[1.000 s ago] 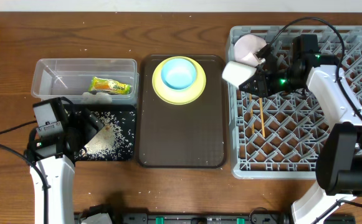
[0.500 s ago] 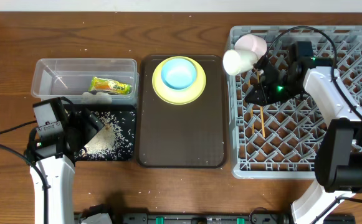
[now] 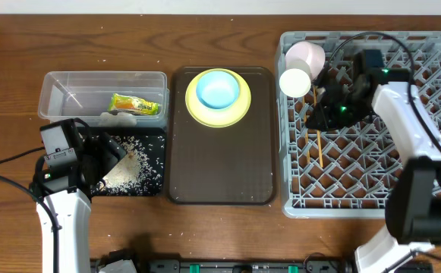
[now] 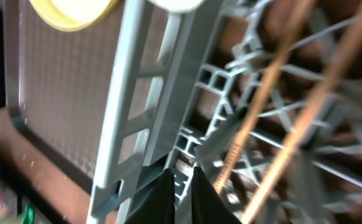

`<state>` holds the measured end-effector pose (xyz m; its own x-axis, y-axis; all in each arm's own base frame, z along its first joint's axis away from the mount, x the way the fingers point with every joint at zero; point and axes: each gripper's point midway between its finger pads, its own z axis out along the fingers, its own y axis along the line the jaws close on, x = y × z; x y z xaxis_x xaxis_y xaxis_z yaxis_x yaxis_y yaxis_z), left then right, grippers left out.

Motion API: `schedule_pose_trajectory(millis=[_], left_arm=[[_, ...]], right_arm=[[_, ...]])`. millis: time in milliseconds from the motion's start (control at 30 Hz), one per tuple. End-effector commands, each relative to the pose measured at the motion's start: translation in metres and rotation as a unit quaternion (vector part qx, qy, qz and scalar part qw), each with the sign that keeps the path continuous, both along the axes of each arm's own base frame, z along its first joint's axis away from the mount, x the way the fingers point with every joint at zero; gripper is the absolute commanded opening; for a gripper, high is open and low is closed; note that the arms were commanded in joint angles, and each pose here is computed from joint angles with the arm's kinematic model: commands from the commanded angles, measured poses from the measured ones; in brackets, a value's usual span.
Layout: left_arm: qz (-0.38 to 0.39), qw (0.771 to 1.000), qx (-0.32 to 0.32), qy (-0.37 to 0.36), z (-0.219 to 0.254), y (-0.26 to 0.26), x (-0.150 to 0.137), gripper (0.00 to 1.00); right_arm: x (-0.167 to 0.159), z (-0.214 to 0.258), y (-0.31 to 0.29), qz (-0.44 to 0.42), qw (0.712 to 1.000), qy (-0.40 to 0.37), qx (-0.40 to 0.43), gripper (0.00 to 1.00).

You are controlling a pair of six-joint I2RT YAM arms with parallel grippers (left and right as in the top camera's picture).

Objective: Sort waste into correct bins and load items into the dishwasher rack

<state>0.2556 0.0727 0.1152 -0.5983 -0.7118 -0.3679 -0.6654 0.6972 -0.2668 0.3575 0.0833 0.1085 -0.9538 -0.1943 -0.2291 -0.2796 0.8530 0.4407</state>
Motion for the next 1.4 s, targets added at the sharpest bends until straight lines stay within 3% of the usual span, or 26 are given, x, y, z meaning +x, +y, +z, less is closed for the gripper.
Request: schedule_pose_trajectory(millis=[0,167,233,300,567,933,1133,1367], left_arm=[[0.008,1.000,0.007,-0.003,0.004,0.005,0.001,0.95],[0.008,1.000,0.007,-0.003,0.004,0.005,0.001,0.95],[0.008,1.000,0.007,-0.003,0.004,0.005,0.001,0.95],[0.008,1.000,0.007,-0.003,0.004,0.005,0.001,0.95],[0.008,1.000,0.007,-0.003,0.004,0.005,0.001,0.95],[0.008,1.000,0.007,-0.003,0.004,0.005,0.001,0.95],[0.008,1.000,0.007,-0.003,0.004,0.005,0.001,0.95],[0.008,1.000,0.007,-0.003,0.004,0.005,0.001,0.95]], right_arm=[[0.014,0.053,0.001,-0.037,0.996,-0.076,-0.018,0.12],[0.014,0.096,0.034,-0.038,0.990,-0.139,0.005,0.18],[0.016,0.102,0.048,-0.047,0.988,-0.150,0.003,0.26],[0.021,0.100,0.059,-0.067,0.985,-0.158,-0.018,0.33],[0.051,0.078,0.080,-0.170,0.955,-0.206,-0.129,0.43],[0.083,0.034,0.073,-0.319,0.897,-0.229,-0.203,0.38],[0.104,0.023,0.081,-0.315,0.893,-0.254,-0.199,0.36],[0.118,0.032,0.088,-0.290,0.891,-0.291,-0.192,0.25]])
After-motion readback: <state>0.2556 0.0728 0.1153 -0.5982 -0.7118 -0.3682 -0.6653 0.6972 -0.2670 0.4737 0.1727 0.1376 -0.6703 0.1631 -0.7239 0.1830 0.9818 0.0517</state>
